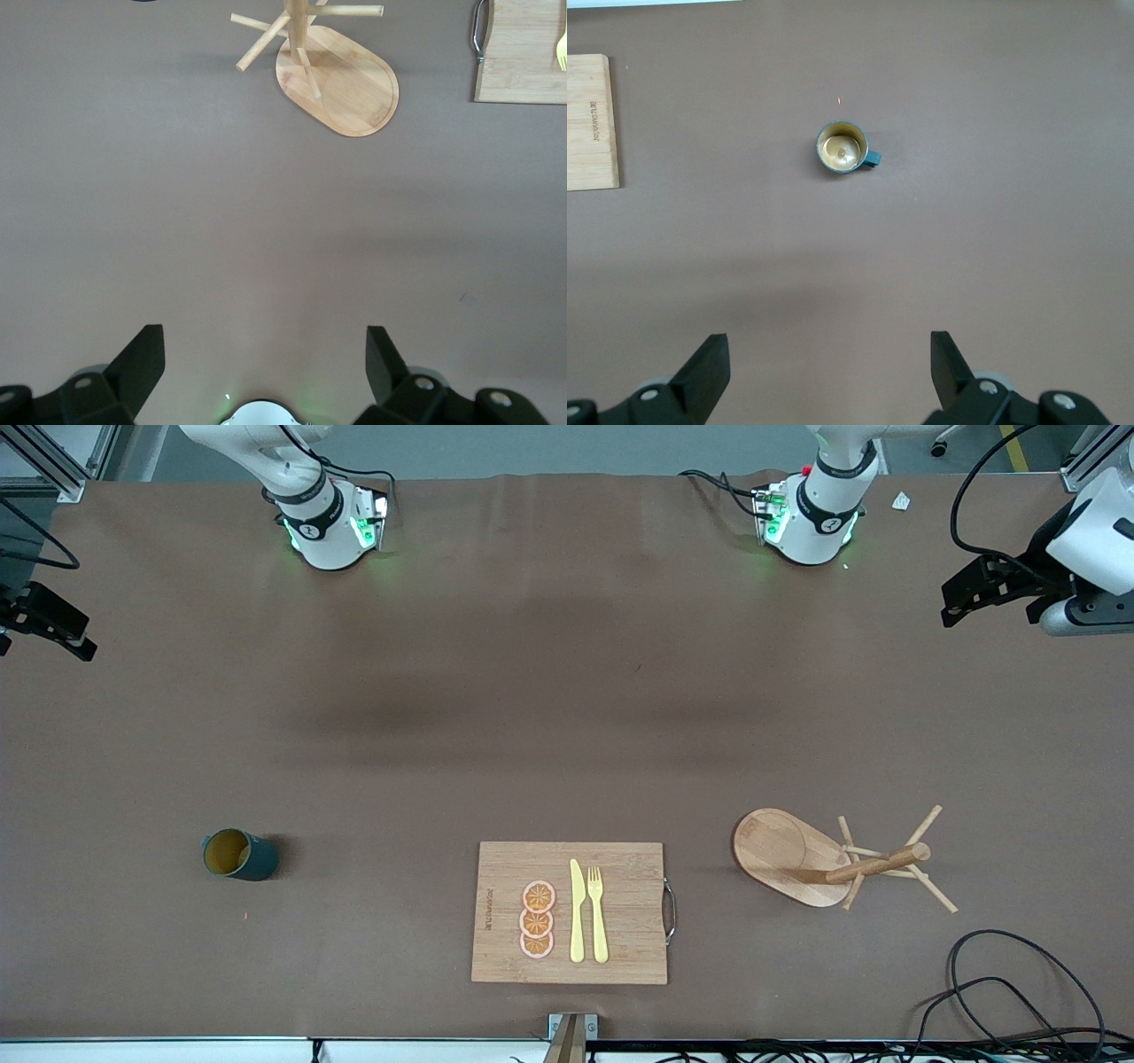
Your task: Pass cup and hang on rack
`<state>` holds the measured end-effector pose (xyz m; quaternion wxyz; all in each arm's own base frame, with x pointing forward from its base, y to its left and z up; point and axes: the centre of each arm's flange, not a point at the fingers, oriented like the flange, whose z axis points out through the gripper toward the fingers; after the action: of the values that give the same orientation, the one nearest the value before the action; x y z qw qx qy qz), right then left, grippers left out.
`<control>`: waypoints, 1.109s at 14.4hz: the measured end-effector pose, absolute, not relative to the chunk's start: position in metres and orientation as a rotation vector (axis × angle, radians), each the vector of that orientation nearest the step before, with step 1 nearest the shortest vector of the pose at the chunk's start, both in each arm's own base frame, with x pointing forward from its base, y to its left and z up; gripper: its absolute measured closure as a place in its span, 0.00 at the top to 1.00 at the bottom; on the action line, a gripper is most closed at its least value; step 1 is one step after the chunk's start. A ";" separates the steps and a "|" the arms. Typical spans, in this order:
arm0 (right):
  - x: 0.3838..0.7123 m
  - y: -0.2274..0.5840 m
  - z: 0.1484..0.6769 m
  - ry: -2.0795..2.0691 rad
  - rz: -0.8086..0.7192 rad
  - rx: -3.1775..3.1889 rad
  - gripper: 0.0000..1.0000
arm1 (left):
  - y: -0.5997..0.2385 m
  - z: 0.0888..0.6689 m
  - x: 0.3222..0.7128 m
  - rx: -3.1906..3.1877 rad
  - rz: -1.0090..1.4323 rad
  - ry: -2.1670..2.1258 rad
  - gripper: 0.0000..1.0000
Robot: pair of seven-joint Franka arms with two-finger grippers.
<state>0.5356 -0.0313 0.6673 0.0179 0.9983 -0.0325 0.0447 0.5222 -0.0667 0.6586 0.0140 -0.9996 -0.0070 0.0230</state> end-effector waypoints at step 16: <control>0.621 -0.011 0.542 -0.054 0.069 3.121 1.00 | -0.065 0.658 0.523 -3.113 0.073 -0.027 1.00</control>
<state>0.6209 -0.0112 0.5424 0.0099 0.9996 -0.0174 0.0222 0.5230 -0.0649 0.6580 0.0139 -0.9996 -0.0086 0.0236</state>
